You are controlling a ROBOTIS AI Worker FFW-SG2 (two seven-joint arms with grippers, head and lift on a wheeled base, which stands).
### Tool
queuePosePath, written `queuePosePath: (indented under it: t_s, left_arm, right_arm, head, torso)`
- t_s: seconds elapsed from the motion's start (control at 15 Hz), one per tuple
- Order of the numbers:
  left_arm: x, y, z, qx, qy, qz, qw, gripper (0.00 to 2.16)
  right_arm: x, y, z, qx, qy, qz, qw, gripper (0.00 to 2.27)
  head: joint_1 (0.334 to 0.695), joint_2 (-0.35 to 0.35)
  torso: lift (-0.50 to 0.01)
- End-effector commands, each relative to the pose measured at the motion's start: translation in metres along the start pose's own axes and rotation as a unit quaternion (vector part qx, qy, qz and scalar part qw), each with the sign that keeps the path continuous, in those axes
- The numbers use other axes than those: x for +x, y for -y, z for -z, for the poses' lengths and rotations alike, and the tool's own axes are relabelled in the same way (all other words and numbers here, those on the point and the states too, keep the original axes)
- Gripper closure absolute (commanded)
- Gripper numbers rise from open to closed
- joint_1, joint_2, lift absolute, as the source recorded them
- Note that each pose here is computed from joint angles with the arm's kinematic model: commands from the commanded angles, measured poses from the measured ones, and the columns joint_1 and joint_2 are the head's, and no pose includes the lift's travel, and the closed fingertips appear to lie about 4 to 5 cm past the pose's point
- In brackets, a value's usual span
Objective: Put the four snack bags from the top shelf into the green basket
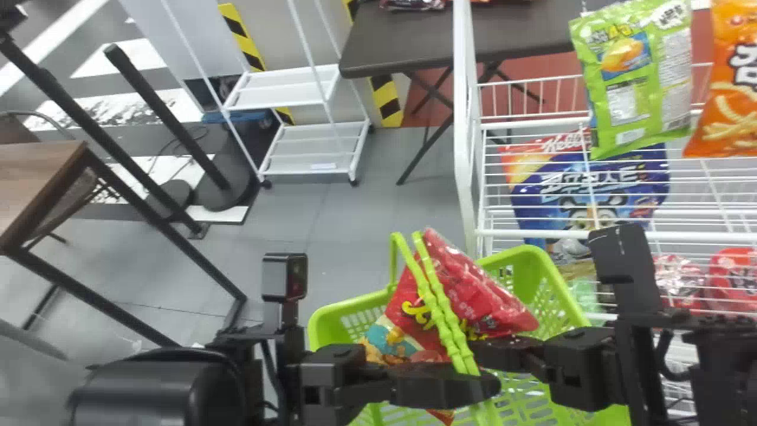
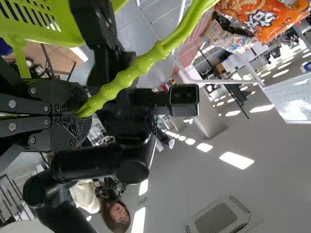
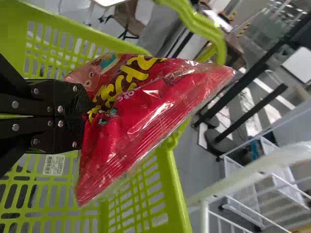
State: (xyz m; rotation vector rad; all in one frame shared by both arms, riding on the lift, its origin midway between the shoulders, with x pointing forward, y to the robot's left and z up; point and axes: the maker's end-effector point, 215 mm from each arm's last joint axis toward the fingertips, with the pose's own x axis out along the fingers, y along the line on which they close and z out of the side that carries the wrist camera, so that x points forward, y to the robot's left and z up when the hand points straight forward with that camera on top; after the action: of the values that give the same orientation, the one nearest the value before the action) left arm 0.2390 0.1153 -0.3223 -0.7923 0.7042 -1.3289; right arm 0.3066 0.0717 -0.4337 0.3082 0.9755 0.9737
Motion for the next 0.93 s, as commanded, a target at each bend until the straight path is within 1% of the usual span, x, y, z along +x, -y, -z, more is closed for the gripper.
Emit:
queuePosePath:
  t_s: [0.0, 0.13, 0.2, 0.27, 0.33, 0.4, 0.6, 0.8, 0.87]
  left_arm:
    - [0.000, 0.003, 0.001, -0.002, -0.001, 0.007, 1.0000, 2.15]
    - [0.000, 0.003, 0.000, -0.001, 0.000, 0.006, 1.0000, 2.15]
    - [0.000, 0.003, 0.000, -0.001, 0.000, 0.006, 1.0000, 2.15]
    - [0.000, 0.003, 0.000, -0.001, -0.001, 0.007, 1.0000, 2.15]
    - [0.000, 0.003, 0.000, -0.001, -0.001, 0.007, 1.0000, 2.15]
    - [-0.001, 0.003, 0.000, 0.001, -0.001, 0.006, 1.0000, 2.15]
    - [-0.002, 0.003, -0.001, 0.001, 0.000, 0.006, 1.0000, 2.15]
    - [-0.004, 0.003, 0.000, -0.001, 0.003, 0.005, 1.0000, 2.15]
    - [-0.005, 0.003, 0.000, -0.001, 0.002, 0.004, 1.0000, 2.15]
  right_arm:
    - [0.015, -0.005, 0.023, 0.005, -0.050, -0.010, 0.999, 2.21]
    - [0.015, -0.011, 0.041, 0.012, -0.088, -0.018, 0.996, 2.20]
    - [0.013, -0.011, 0.049, 0.016, -0.106, -0.018, 0.994, 1.94]
    - [0.008, -0.010, 0.056, 0.022, -0.121, -0.017, 0.992, 1.16]
    - [0.005, -0.008, 0.062, 0.030, -0.132, -0.015, 0.991, 0.15]
    - [0.001, -0.004, 0.058, 0.035, -0.127, -0.015, 0.991, 0.00]
    - [-0.022, 0.008, 0.029, 0.049, -0.080, -0.014, 0.996, 0.07]
    - [-0.068, 0.014, -0.023, 0.064, 0.001, -0.035, 0.997, 0.07]
    - [-0.087, 0.017, -0.039, 0.063, 0.029, -0.035, 0.997, 0.08]
  head:
    - [0.695, 0.350]
    - [0.695, 0.350]
    - [0.695, 0.350]
    - [0.695, 0.350]
    - [0.695, 0.350]
    - [0.695, 0.350]
    - [0.695, 0.350]
    - [0.695, 0.350]
    - [0.695, 0.324]
  torso:
    - [-0.003]
    - [-0.003]
    - [-0.003]
    - [-0.003]
    - [-0.003]
    - [-0.003]
    - [-0.003]
    - [-0.003]
    - [-0.003]
